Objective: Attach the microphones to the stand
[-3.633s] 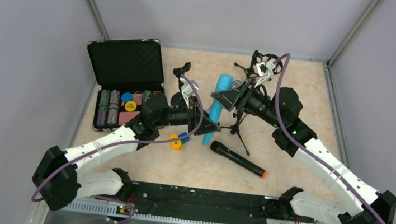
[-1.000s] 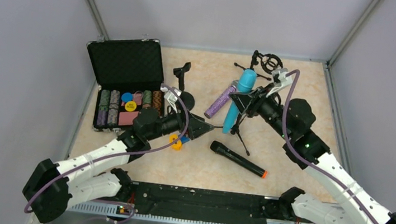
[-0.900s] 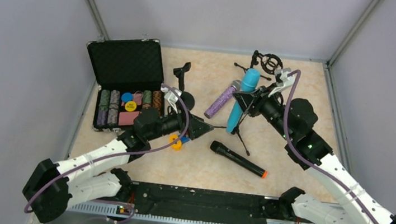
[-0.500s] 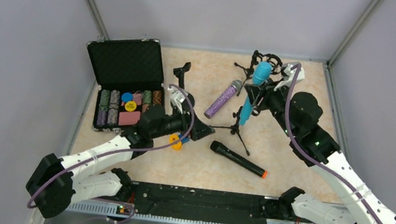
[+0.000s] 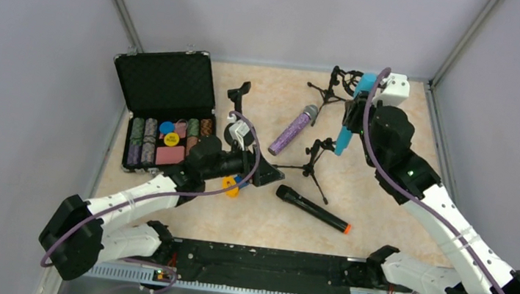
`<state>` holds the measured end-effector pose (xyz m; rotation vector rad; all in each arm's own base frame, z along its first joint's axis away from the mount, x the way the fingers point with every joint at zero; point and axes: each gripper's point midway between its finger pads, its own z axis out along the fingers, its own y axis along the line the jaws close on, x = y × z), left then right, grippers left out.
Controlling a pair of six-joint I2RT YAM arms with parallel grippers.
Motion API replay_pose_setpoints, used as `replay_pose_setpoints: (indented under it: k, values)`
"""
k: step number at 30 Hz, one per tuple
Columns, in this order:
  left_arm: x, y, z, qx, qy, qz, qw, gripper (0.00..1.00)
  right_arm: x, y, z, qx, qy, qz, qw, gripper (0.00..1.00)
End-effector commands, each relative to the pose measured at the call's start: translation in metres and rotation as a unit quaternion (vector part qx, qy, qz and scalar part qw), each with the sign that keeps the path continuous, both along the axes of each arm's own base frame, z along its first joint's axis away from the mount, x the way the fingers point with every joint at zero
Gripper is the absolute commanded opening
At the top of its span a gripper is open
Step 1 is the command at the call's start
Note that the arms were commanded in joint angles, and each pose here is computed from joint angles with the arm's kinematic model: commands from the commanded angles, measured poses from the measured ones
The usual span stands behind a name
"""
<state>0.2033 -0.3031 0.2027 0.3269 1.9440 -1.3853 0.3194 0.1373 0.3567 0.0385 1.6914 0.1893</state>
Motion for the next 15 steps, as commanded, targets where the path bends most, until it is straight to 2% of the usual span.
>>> replay_pose_setpoints:
  k: [1,15]
  values:
    - [0.001,-0.006,0.027,-0.032,-0.029,-0.011,0.999,0.90,0.009,-0.025,0.024,0.015,-0.030,-0.059,0.998,0.00]
    - [0.000,-0.006,0.022,-0.029,-0.023,-0.014,0.999,0.90,0.029,-0.021,0.006,0.042,-0.022,-0.054,0.997,0.00]
